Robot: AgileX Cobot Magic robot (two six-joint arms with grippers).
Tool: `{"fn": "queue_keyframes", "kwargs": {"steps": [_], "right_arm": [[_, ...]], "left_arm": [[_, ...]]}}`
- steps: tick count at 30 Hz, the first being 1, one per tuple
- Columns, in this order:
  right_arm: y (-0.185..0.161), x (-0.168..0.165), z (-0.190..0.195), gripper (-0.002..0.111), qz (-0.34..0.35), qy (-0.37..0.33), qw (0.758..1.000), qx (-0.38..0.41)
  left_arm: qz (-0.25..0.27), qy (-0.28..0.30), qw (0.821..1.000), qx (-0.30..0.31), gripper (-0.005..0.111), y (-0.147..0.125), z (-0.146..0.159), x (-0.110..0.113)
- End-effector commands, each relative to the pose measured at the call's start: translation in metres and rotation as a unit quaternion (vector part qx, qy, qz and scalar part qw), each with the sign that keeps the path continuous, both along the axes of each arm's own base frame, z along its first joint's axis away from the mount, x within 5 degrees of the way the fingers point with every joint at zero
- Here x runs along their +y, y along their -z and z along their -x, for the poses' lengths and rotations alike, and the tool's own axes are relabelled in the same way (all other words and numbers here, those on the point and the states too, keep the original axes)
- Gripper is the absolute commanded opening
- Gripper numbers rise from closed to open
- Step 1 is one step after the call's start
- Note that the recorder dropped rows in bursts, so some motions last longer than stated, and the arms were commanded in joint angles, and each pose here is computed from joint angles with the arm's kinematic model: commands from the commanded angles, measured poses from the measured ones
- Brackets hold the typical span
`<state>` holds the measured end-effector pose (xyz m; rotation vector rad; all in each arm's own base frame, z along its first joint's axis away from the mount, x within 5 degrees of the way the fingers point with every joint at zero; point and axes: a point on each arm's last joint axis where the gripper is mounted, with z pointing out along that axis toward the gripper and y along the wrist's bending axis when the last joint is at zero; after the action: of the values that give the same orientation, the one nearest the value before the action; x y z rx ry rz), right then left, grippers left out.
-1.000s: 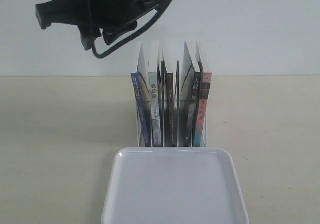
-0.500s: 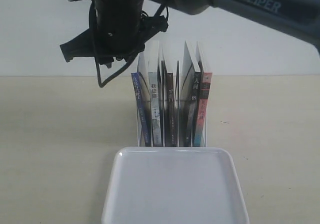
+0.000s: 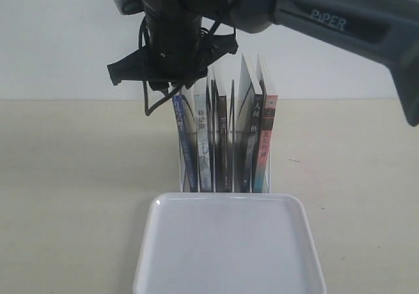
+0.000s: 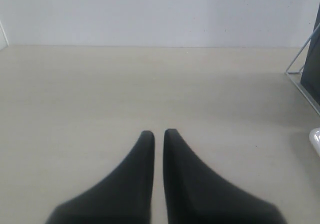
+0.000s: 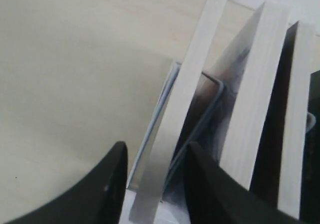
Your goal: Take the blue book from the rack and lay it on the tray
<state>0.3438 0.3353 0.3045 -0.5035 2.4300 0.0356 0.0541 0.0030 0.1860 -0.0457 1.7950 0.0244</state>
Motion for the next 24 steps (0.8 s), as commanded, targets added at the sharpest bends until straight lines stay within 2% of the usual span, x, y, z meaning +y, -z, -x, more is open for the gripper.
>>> {"fn": "queue_keyframes", "kwargs": {"steps": [1,4,5,6,7,8,16,24], "right_arm": [[0.015,0.001,-0.005,0.036,-0.008,0.009,1.000,0.029],[0.020,0.004,-0.005,0.036,-0.011,0.010,0.999,0.039],[0.020,0.004,-0.005,0.030,-0.014,0.011,0.999,0.041],[0.020,0.004,-0.005,0.019,-0.013,0.011,0.999,0.042],[0.020,0.003,-0.005,0.003,-0.012,0.012,0.999,0.043],[0.020,0.003,-0.005,0.000,-0.010,0.009,0.999,0.043],[0.012,0.001,-0.003,0.000,-0.014,0.008,0.999,0.034],[-0.041,-0.015,0.010,0.000,-0.052,0.005,0.999,-0.014]], "left_arm": [[-0.003,0.004,1.000,-0.003,0.006,0.000,0.000,0.000],[-0.003,0.004,1.000,-0.003,0.006,0.000,0.000,0.000],[-0.003,0.004,1.000,-0.003,0.006,0.000,0.000,0.000],[-0.003,0.004,1.000,-0.003,0.006,0.000,0.000,0.000],[-0.003,0.004,1.000,-0.003,0.006,0.000,0.000,0.000],[-0.003,0.004,1.000,-0.003,0.006,0.000,0.000,0.000],[-0.003,0.004,1.000,-0.003,0.006,0.000,0.000,0.000],[-0.003,0.004,1.000,-0.003,0.006,0.000,0.000,0.000]]}}
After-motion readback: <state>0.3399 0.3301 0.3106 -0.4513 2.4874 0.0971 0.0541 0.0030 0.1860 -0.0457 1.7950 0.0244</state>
